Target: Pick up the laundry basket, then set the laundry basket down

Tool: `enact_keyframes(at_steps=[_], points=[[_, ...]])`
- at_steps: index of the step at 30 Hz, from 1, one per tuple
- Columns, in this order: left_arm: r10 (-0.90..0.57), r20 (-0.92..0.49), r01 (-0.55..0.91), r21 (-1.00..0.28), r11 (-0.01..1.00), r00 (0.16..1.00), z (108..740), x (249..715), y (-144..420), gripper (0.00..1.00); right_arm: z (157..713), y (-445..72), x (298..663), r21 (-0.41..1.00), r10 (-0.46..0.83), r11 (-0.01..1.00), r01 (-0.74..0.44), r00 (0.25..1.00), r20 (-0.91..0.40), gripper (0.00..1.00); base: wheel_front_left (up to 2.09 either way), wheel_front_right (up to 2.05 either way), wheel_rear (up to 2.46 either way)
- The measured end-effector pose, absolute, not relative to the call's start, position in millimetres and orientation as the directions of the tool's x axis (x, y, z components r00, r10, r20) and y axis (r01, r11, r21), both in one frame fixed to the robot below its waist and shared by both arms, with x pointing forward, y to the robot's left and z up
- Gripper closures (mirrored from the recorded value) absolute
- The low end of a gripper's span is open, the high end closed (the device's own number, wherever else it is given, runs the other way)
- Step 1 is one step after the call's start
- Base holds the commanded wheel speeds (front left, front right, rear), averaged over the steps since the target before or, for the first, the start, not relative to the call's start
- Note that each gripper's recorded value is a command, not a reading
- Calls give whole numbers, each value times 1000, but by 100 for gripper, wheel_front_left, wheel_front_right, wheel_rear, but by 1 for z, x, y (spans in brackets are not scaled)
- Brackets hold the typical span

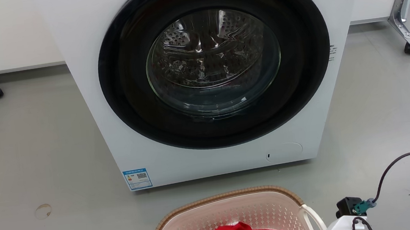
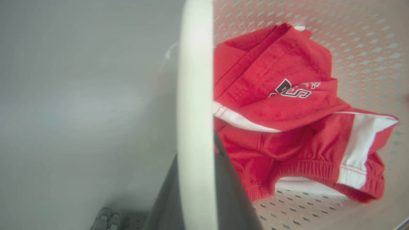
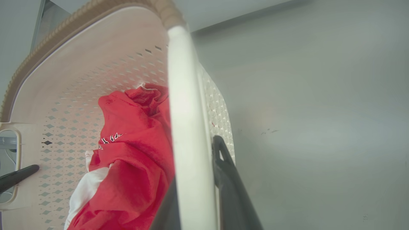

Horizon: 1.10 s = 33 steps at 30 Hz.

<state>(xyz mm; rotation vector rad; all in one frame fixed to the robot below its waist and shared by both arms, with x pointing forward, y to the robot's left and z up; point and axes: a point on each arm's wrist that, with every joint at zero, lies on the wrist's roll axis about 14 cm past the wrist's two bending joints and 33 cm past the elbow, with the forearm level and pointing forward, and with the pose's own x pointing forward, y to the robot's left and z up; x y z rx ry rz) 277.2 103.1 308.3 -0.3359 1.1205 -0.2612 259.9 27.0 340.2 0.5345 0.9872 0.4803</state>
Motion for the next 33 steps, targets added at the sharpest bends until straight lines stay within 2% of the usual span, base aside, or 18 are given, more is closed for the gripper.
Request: enact_keyframes(at_steps=[33], points=[[-371, -838, 27, -394, 919, 400, 305, 276, 103, 100, 336, 28, 260, 617, 602, 775, -135, 452, -658, 100, 0, 0, 0]])
